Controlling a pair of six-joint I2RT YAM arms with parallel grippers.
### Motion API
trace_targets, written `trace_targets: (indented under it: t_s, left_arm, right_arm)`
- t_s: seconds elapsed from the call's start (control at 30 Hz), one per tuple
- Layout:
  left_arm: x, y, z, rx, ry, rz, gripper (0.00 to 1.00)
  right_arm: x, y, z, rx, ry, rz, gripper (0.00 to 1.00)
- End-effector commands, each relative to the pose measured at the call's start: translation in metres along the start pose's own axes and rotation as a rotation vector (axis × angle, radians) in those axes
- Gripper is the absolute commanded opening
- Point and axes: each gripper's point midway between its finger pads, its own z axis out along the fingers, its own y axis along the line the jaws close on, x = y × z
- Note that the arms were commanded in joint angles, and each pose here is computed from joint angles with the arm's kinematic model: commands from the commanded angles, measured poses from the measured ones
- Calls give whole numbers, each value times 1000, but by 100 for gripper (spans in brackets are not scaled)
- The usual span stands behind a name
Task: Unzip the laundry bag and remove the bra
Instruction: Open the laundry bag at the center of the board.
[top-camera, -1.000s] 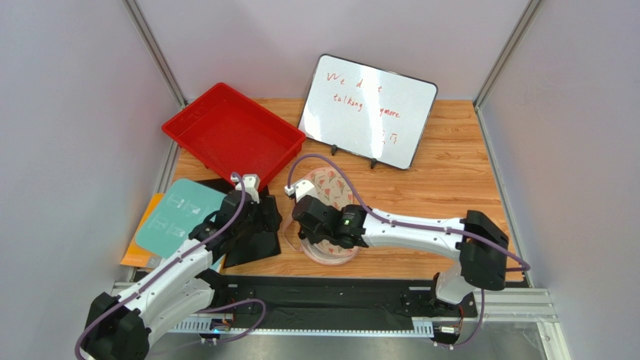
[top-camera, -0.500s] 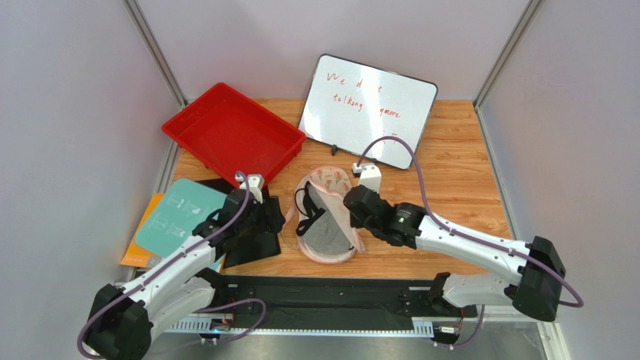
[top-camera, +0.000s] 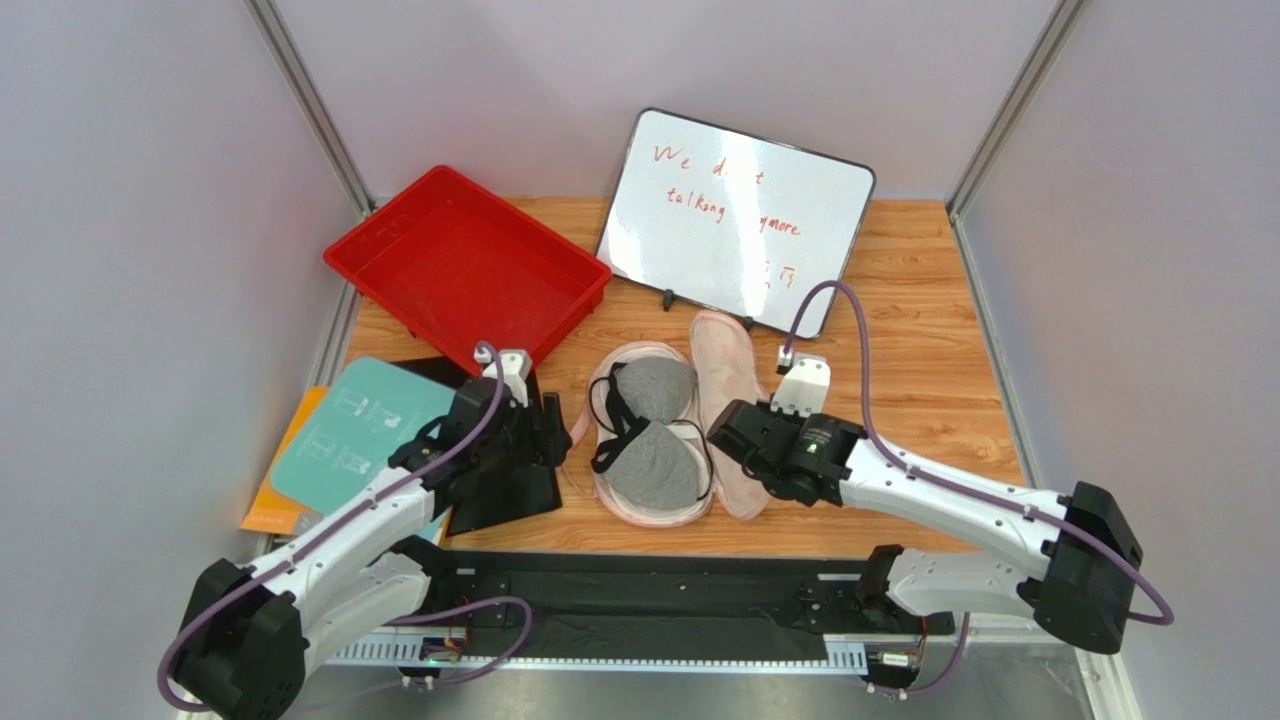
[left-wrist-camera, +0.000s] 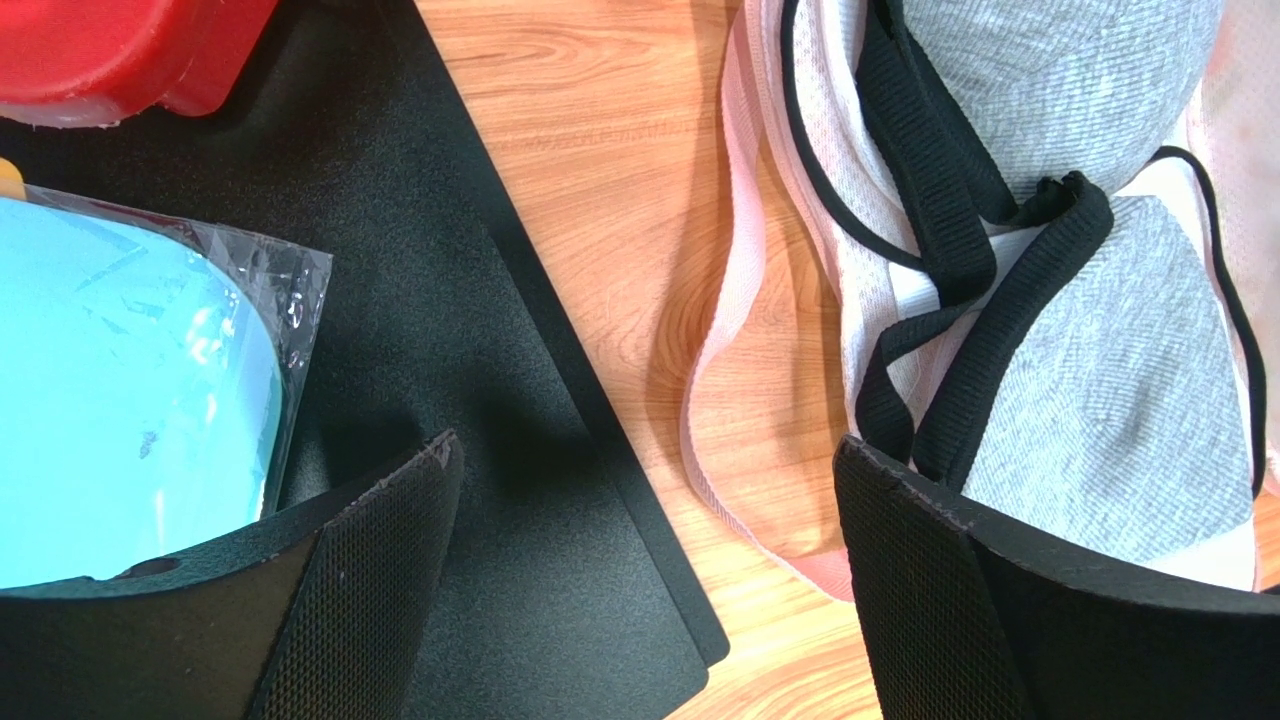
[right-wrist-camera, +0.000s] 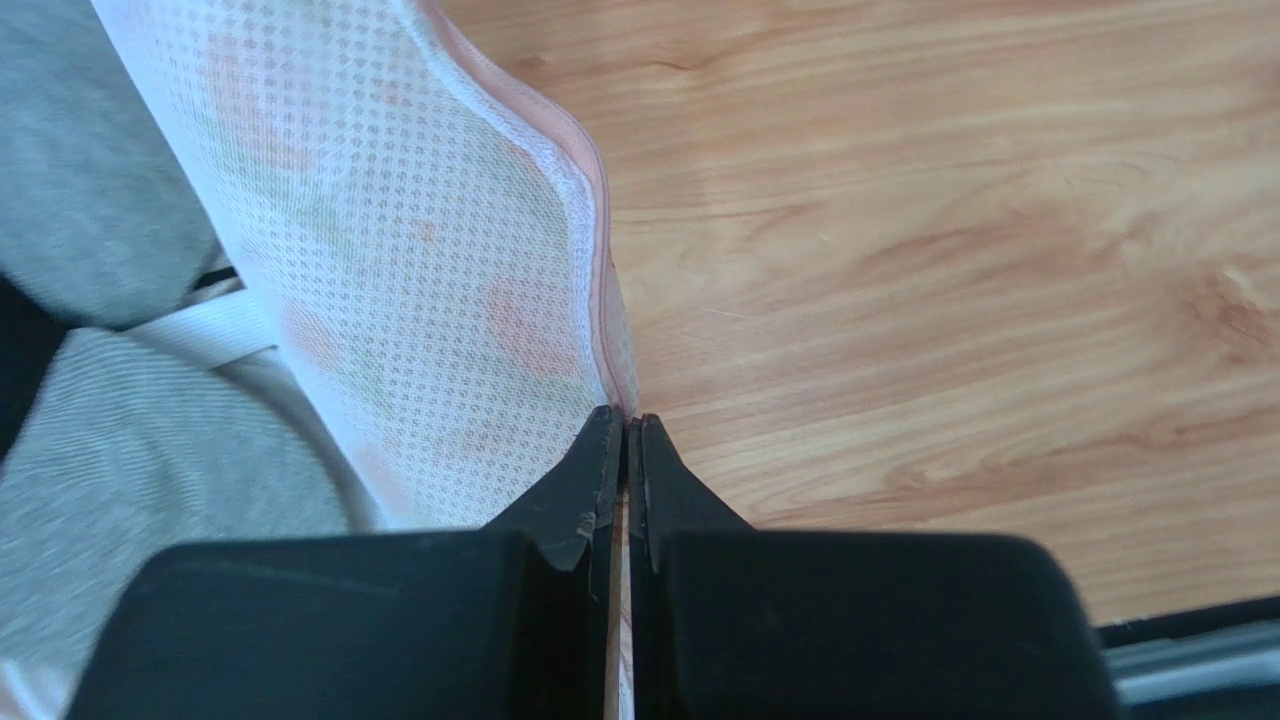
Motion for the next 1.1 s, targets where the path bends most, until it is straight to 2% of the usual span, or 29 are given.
trace_targets:
  t_s: [0.0,0.2,0.3,0.33,0.37,0.47,0.5,0.6,0.8,0.83,0.97,1.03,1.07]
  left_arm:
    - [-26,-11,-4,39,-75,17,97]
    - [-23,-9,-5,35,-70,21,97]
    - [-23,-9,-5,37,-70,27,97]
    - [-23,-9,-6,37,-70,30,97]
    - [-22,-9,-6,37,-68,36,97]
    - [-23,-8,-7,34,-66,49,97]
    - [-24,-9,-7,35,-67,50,97]
    - [-23,-9,-7,34,-66,52,97]
    - [-27,-18,-9,79,-69,62,98]
    - [-28,-19,-10,83,-72,63,98]
    - [-34,-26,-12,112,-80,70,98]
    - [-37,-30,-12,126,-84,72,97]
    - [-41,-33,-13,130,-91,72,97]
  right_arm:
    - [-4,-32,3,201,-54,90,0]
    - [4,-57,3,429,-48,81,3]
    - [8,-57,5,470,-35,42,5]
    - [8,-57,5,477,-31,39,10]
    - [8,-56,5,473,-33,46,11]
    - [2,-54,1,441,-45,72,46]
    - [0,-55,0,433,-47,61,65]
    - [-8,-53,-5,386,-56,62,84]
    - [-28,-53,-17,319,-83,11,88]
    - [-31,-49,-16,285,-89,-36,88]
    - [-35,-34,-7,104,-68,-55,89]
    - [-46,-19,-11,-42,-81,32,95]
    - [-44,-28,-5,-43,-82,8,99]
